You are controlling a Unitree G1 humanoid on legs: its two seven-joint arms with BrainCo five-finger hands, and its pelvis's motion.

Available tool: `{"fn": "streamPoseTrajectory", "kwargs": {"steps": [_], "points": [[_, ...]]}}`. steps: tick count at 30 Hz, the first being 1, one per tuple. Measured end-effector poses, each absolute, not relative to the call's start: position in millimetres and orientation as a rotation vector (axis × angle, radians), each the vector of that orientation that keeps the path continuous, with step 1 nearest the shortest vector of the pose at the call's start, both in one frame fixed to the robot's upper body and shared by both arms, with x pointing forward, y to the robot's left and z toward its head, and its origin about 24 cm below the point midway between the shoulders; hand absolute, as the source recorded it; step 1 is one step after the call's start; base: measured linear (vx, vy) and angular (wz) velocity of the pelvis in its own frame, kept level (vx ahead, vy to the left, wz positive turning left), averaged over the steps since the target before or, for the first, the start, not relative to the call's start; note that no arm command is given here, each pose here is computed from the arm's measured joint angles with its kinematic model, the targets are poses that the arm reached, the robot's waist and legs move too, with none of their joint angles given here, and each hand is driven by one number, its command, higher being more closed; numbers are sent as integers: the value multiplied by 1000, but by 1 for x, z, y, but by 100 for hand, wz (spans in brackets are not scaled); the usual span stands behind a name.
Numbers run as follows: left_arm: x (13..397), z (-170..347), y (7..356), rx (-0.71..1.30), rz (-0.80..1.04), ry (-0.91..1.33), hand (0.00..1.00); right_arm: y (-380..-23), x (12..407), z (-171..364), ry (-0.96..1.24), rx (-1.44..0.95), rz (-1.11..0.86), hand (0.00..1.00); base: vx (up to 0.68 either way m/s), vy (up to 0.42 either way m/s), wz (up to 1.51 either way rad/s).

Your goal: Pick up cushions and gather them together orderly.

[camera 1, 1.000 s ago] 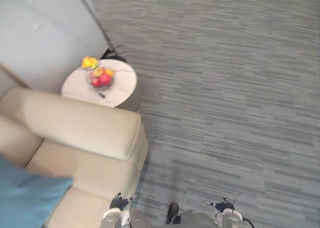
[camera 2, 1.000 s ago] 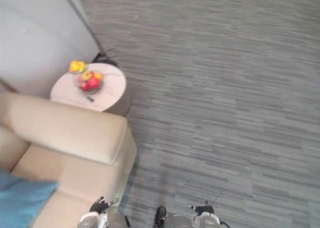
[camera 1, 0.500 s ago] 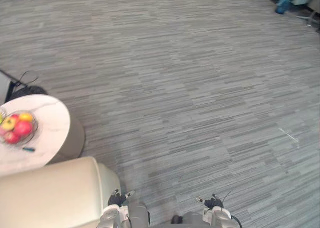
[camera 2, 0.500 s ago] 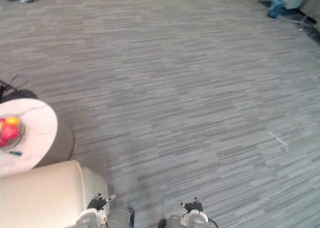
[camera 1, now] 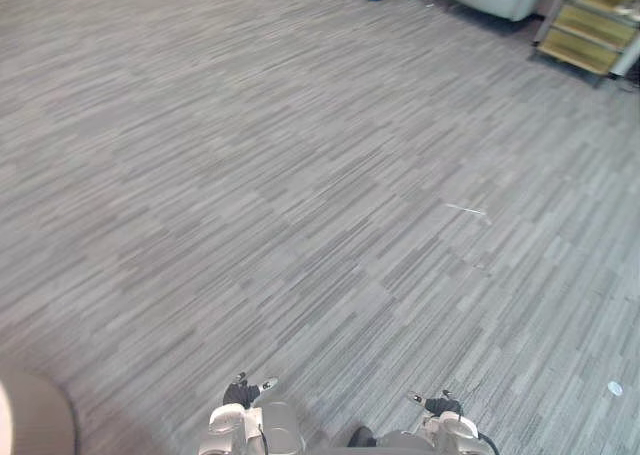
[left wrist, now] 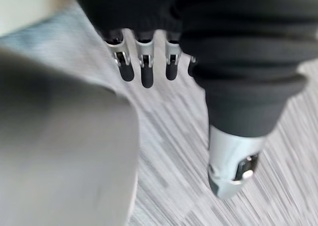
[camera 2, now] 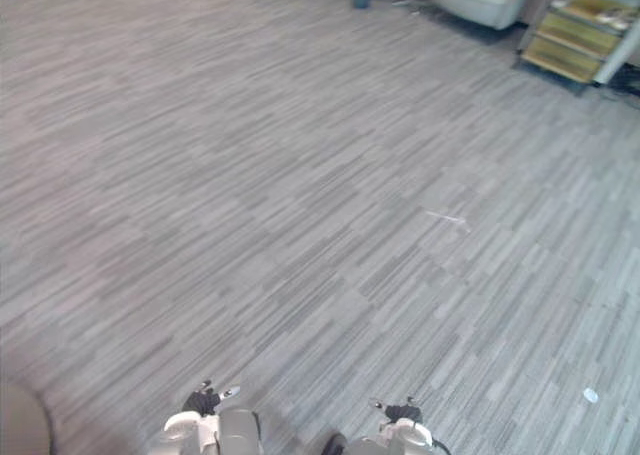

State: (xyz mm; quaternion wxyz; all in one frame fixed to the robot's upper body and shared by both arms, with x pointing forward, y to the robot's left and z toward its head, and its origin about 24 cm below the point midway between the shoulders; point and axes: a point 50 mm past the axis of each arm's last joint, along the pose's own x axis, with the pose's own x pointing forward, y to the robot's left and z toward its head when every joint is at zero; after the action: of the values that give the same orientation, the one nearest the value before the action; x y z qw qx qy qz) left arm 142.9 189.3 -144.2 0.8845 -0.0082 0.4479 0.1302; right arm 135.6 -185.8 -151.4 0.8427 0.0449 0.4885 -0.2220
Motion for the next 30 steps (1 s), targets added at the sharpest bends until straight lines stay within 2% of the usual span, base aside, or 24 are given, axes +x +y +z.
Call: {"fn": "streamPoseTrajectory", "kwargs": {"steps": [6, 13, 20, 24, 28, 30], "points": [[144, -142, 194, -32, 294, 913, 0, -179, 120, -157, 1083, 105, -463, 0, 446, 200, -74], [138, -147, 192, -15, 280, 967, 0, -185, 130, -151, 1022, 63, -439, 0, 382, 121, -40], [143, -147, 189, 1, 270, 967, 0, -190, 146, -145, 982, 59, -435, 0, 447, -96, 2], [138, -150, 181, -19, 266, 990, 0, -213, 150, -142, 981, 28, -478, 0, 675, -222, 13], [131, -152, 182, -59, 307, 995, 0, -207, 148, -144, 991, -2, -446, 0, 706, -171, -14], [140, -146, 184, -44, 297, 947, 0, -194, 149, -146, 1001, 22, -425, 0, 656, -13, -26]]}}
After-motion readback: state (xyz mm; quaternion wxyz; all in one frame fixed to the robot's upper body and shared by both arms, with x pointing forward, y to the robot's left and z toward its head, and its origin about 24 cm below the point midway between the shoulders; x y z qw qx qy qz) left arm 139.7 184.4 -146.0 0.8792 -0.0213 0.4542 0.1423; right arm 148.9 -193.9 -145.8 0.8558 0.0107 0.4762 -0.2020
